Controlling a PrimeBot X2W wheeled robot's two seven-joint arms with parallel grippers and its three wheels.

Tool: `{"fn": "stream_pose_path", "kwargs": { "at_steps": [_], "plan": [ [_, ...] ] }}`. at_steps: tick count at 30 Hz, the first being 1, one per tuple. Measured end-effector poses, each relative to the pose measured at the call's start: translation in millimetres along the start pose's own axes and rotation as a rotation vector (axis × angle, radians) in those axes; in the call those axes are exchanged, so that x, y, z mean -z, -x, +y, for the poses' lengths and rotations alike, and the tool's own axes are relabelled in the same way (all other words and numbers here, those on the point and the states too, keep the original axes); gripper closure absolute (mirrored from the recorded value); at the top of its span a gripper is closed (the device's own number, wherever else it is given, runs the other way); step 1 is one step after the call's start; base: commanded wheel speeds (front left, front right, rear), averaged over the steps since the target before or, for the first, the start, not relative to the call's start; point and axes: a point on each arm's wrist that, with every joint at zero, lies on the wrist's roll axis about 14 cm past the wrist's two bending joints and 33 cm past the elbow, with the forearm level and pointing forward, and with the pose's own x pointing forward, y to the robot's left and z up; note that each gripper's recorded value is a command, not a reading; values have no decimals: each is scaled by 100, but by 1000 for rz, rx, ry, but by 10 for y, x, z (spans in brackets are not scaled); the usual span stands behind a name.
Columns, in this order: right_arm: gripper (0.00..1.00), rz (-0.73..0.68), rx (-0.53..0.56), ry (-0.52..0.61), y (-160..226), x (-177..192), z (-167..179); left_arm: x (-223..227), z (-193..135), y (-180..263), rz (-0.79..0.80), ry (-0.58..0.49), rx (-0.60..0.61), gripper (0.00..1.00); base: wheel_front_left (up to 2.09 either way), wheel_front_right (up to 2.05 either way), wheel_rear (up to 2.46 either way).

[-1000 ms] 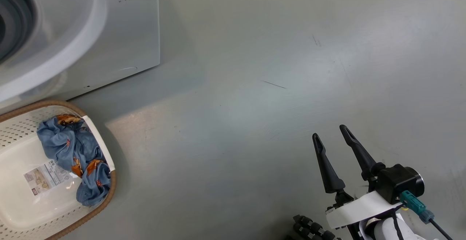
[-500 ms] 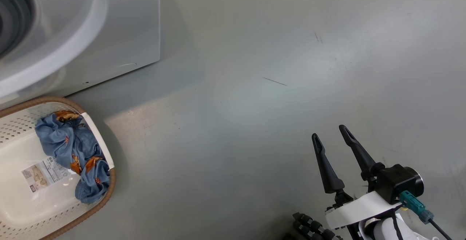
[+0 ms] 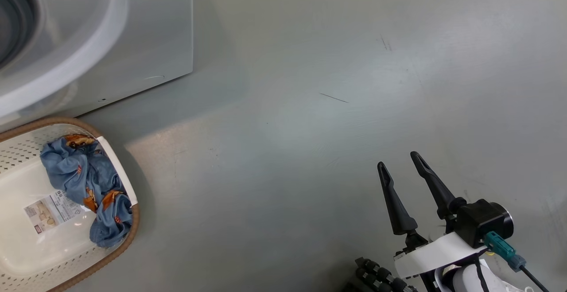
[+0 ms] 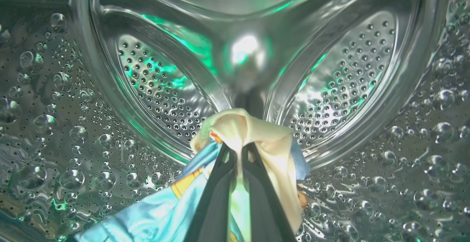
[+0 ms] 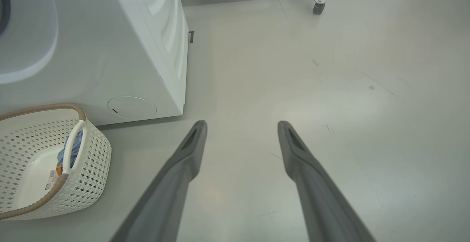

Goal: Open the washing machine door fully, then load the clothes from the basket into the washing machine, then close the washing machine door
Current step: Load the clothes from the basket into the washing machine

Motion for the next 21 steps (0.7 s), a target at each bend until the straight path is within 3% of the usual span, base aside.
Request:
{"fn": "stream_pose_path", "kwargs": {
  "at_steps": [3,5,6,10,12,21],
  "plan": [
    [0,-1,-1,0,-1,-3,4,54,-14,15,23,-38,14,99,0,0,0],
    [0,-4,-3,0,-3,-9,8,68,-2,24,33,-53,15,92,0,0,0],
    [0,-5,-4,0,-6,-13,9,81,3,30,40,-61,15,80,0,0,0],
    [0,-17,-12,1,-17,-46,25,126,-8,70,72,-93,21,11,0,0,0],
    [0,-20,-16,0,-15,-54,36,100,0,70,71,-95,17,0,0,0,0],
    [0,-31,-20,-2,-2,-83,48,98,44,90,106,-104,-7,0,0,0,0]
  ]
}}
